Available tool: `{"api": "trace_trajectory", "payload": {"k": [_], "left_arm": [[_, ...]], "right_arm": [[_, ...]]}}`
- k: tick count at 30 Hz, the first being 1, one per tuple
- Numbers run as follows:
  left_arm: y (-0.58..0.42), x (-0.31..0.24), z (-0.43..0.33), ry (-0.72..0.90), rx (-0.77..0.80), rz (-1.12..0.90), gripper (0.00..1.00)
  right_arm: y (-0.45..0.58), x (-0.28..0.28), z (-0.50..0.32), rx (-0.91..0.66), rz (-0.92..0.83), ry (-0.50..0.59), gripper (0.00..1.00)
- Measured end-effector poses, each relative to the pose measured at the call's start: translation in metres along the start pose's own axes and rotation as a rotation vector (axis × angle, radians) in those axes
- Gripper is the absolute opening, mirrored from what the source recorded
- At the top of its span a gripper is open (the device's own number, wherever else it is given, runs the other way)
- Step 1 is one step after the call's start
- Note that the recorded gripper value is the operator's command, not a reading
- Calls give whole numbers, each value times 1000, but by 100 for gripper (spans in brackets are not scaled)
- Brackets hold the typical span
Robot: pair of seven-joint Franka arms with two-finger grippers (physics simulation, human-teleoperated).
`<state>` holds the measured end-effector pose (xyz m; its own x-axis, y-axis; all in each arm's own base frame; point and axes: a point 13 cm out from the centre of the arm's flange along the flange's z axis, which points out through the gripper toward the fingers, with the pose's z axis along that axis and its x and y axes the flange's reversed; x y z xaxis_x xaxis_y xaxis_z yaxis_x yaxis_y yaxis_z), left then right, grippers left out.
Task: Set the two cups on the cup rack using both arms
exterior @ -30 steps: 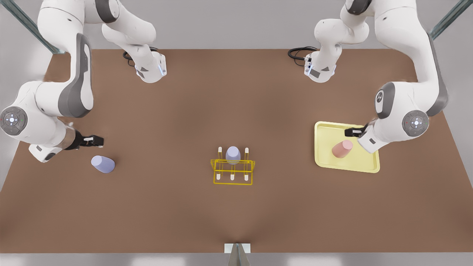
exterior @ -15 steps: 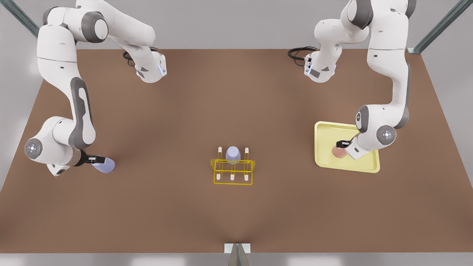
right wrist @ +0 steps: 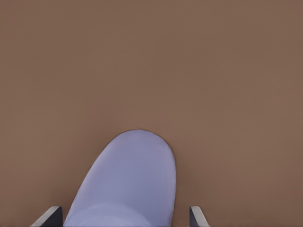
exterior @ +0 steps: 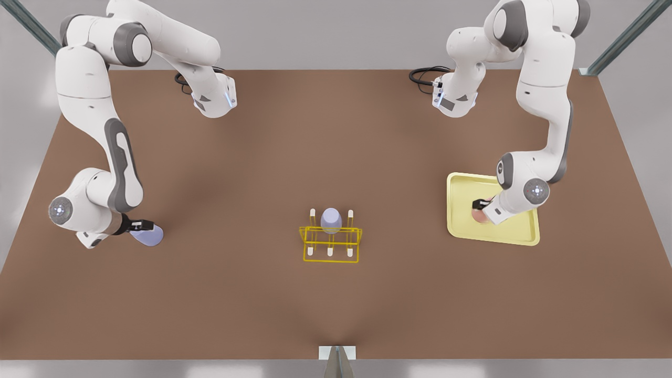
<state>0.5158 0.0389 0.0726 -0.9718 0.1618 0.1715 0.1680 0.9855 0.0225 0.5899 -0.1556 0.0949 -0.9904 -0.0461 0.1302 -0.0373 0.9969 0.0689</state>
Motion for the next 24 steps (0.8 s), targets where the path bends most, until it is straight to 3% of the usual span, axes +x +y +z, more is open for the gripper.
{"api": "trace_trajectory", "payload": {"k": [15, 16, 17, 19, 24], "left_arm": [[1, -2, -4, -94, -16, 31, 100], [0, -3, -3, -97, -17, 33, 94], [0, -4, -2, -101, -18, 34, 91], [0, -5, -2, -106, -20, 38, 91], [0, -8, -3, -117, -23, 43, 91]], "right_arm": [[3, 2, 23, 8, -51, -4, 100], [2, 2, 23, 8, -52, -4, 100], [2, 2, 23, 9, -53, -4, 99], [1, 2, 23, 9, -55, -5, 84], [1, 2, 23, 6, -61, -6, 84]]}}
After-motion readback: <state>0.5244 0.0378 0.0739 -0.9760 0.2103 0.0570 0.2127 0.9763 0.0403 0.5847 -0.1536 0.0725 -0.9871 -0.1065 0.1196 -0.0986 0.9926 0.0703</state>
